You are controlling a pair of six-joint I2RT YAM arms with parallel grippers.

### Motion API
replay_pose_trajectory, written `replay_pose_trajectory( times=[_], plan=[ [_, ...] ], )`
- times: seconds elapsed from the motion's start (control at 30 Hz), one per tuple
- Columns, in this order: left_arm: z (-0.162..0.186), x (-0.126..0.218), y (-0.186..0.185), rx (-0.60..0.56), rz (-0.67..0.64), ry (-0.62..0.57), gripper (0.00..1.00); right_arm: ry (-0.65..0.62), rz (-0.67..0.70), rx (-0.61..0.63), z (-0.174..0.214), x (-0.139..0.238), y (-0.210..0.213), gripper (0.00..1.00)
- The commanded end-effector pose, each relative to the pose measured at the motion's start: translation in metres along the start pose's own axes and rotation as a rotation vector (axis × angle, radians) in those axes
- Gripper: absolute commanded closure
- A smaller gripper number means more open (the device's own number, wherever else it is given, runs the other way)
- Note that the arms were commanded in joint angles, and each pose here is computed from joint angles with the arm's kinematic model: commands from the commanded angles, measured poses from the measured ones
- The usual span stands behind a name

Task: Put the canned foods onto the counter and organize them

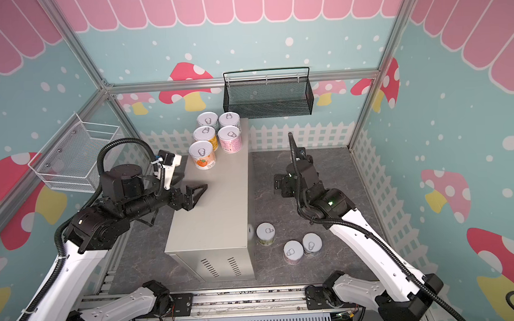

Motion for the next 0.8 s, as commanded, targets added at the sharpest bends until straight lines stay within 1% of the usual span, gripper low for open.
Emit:
replay_pose_trajectory(
  times=[0.0,0.13,0.27,0.43,0.5,0.53,0.63,0.77],
  plan=[
    [0.013,0.008,-0.028,-0.079,0.169,0.125,0.01,0.114,0.011,-0.042,0.033,-0.006,-0.008,0.01],
    [0.017,0.004,-0.057,-0.119,0.29,0.194,0.01,0.222,0.075,-0.077,0.07,-0.018,-0.016,0.01],
    [0.018,0.0,-0.079,-0.165,0.355,0.211,0.01,0.332,0.147,-0.171,0.103,-0.027,-0.021,0.0],
    [0.019,-0.01,-0.087,-0.198,0.36,0.215,0.01,0.436,0.251,-0.308,0.136,-0.03,-0.029,0.01],
    [0.02,-0.014,-0.088,-0.204,0.36,0.219,0.01,0.468,0.294,-0.377,0.147,-0.029,-0.034,0.01],
    [0.021,-0.015,-0.089,-0.207,0.36,0.22,0.01,0.479,0.32,-0.431,0.151,-0.027,-0.036,0.0],
    [0.022,-0.018,-0.09,-0.214,0.359,0.216,0.01,0.496,0.354,-0.547,0.161,-0.023,-0.045,0.01],
    [0.022,-0.017,-0.089,-0.217,0.355,0.199,0.01,0.488,0.365,-0.703,0.171,-0.013,-0.056,0.01]
  ],
)
Point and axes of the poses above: each gripper's point midway between its finger pads, its own x axis back along the fingers, its own y axis along the line the jaws close on, z = x × y, the point moved 8 cm from there along x, back along the fingers, and after that the axes turned 9 degrees about x, right-handed, at the moved point
